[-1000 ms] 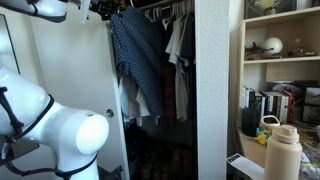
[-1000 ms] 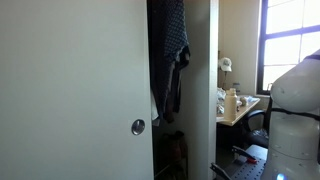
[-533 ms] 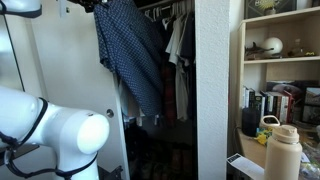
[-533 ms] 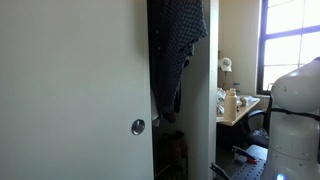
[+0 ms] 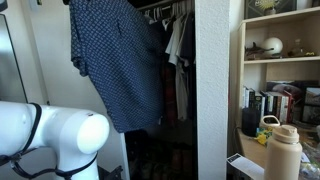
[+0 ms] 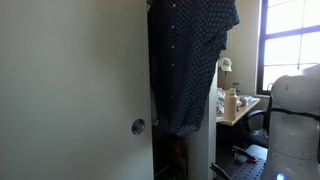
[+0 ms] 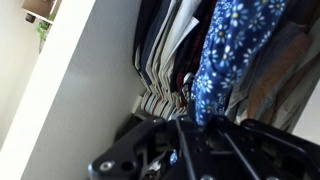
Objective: Move the hanger with the black and white shirt to the right
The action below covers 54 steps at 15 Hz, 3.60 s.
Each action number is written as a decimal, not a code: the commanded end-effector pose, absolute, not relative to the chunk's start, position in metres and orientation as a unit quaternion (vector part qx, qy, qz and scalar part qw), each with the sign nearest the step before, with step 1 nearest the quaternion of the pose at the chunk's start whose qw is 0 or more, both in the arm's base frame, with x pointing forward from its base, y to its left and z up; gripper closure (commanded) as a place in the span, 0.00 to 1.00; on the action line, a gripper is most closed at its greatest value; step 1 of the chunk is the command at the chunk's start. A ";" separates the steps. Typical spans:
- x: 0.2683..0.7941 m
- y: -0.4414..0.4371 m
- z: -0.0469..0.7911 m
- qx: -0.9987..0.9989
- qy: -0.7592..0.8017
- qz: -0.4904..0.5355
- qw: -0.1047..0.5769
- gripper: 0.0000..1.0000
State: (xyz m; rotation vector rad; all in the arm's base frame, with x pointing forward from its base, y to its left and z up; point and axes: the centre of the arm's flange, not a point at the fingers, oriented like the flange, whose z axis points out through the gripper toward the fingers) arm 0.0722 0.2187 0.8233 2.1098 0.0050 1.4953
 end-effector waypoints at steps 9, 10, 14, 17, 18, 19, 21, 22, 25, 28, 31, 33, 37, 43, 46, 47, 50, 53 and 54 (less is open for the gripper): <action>-0.020 0.191 0.823 0.770 -0.033 0.551 0.320 0.98; -0.023 0.190 0.822 0.768 -0.036 0.551 0.323 0.98; -0.018 0.191 0.819 0.767 -0.030 0.552 0.327 0.98; -0.001 0.189 0.819 0.765 -0.023 0.553 0.331 0.98; 0.006 0.186 0.820 0.763 -0.021 0.553 0.334 0.98; 0.015 0.183 0.820 0.761 -0.014 0.556 0.334 0.98; 0.035 0.178 0.822 0.760 0.002 0.560 0.330 0.98; 0.046 0.174 0.824 0.758 0.014 0.563 0.329 0.98; 0.077 0.166 0.829 0.756 0.033 0.567 0.326 0.98; 0.104 0.157 0.839 0.751 0.043 0.571 0.328 0.98; 0.125 0.151 0.846 0.748 0.055 0.574 0.328 0.98; 0.139 0.148 0.848 0.747 0.059 0.574 0.329 0.98; 0.166 0.138 0.850 0.746 0.070 0.574 0.330 0.98; 0.215 0.106 0.856 0.742 0.077 0.581 0.326 0.98; 0.242 0.084 0.854 0.744 0.076 0.580 0.323 0.98; 0.252 0.077 0.853 0.745 0.076 0.579 0.323 0.98; 0.281 0.063 0.848 0.743 0.079 0.583 0.318 0.98; 0.310 0.058 0.846 0.739 0.087 0.588 0.316 0.98; 0.318 0.059 0.848 0.736 0.090 0.591 0.317 0.98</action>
